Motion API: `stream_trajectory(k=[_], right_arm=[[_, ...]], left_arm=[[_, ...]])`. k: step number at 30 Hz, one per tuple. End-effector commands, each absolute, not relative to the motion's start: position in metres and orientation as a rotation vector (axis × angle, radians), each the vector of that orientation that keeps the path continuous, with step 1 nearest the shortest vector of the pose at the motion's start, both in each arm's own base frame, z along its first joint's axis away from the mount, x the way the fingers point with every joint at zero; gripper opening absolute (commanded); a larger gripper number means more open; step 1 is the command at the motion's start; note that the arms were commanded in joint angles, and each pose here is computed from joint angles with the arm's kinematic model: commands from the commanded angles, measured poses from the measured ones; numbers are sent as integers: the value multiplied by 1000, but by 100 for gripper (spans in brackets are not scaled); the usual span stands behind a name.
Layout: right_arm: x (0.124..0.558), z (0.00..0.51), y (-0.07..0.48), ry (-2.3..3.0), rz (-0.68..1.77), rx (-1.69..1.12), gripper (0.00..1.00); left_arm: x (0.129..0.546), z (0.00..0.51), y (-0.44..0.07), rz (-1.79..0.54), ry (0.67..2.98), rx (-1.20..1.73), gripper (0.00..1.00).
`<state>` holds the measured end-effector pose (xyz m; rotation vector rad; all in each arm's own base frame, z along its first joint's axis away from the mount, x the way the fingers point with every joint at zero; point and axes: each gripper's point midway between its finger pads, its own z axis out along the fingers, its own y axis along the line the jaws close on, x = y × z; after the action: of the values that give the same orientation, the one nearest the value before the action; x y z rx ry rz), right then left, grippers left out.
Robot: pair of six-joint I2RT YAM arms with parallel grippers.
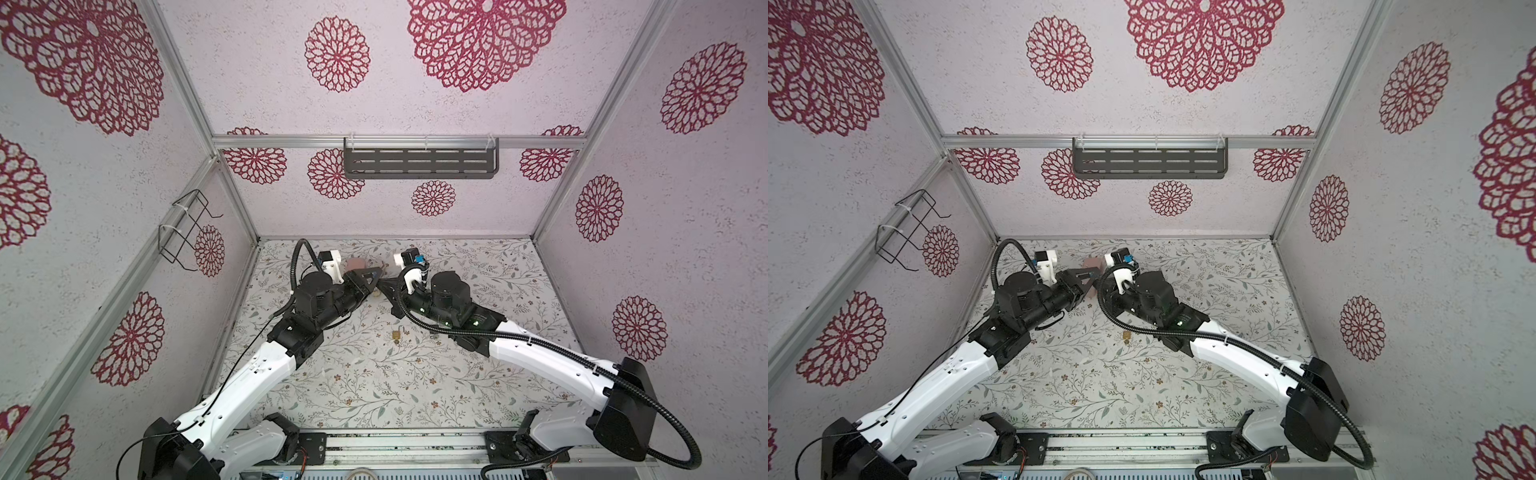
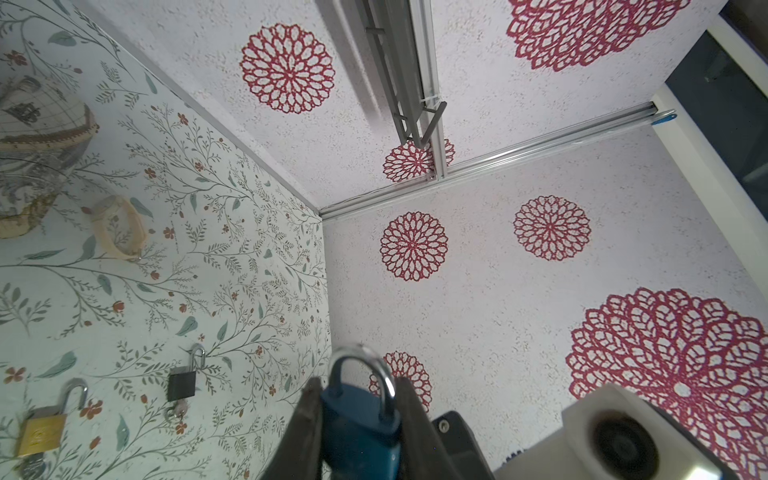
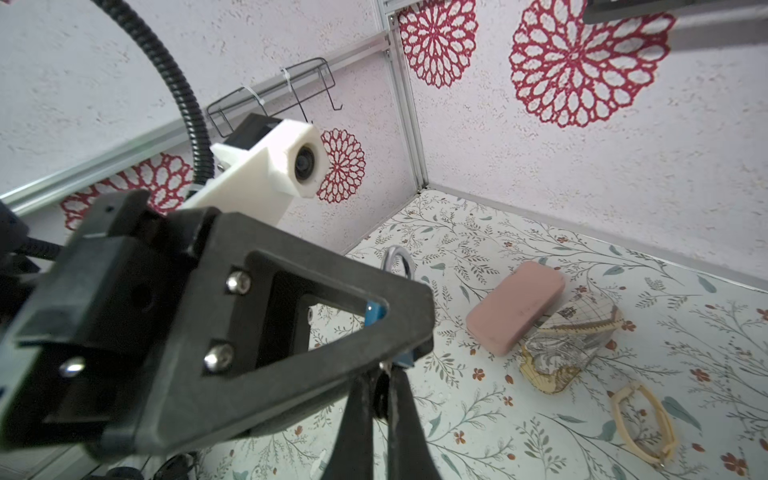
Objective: Unlock with the key
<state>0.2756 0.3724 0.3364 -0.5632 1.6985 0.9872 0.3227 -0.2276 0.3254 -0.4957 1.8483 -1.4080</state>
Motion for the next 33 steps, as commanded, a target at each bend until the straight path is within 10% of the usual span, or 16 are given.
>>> stream_trajectory(k=[1, 21, 27, 33], right_arm=[[261, 438, 353, 1413, 1254, -378, 0], [271, 424, 355, 1474, 1113, -441, 0], [266, 408, 357, 1508, 995, -557, 33], [264, 390, 352, 1527, 937, -595, 38]], left_arm=[[322, 337, -221, -1450, 1779, -524, 0], [328, 340, -212, -1366, 1796, -550, 0], [337, 344, -200, -1252, 1783, -570, 0], [344, 351, -197, -1216, 1761, -574, 0]])
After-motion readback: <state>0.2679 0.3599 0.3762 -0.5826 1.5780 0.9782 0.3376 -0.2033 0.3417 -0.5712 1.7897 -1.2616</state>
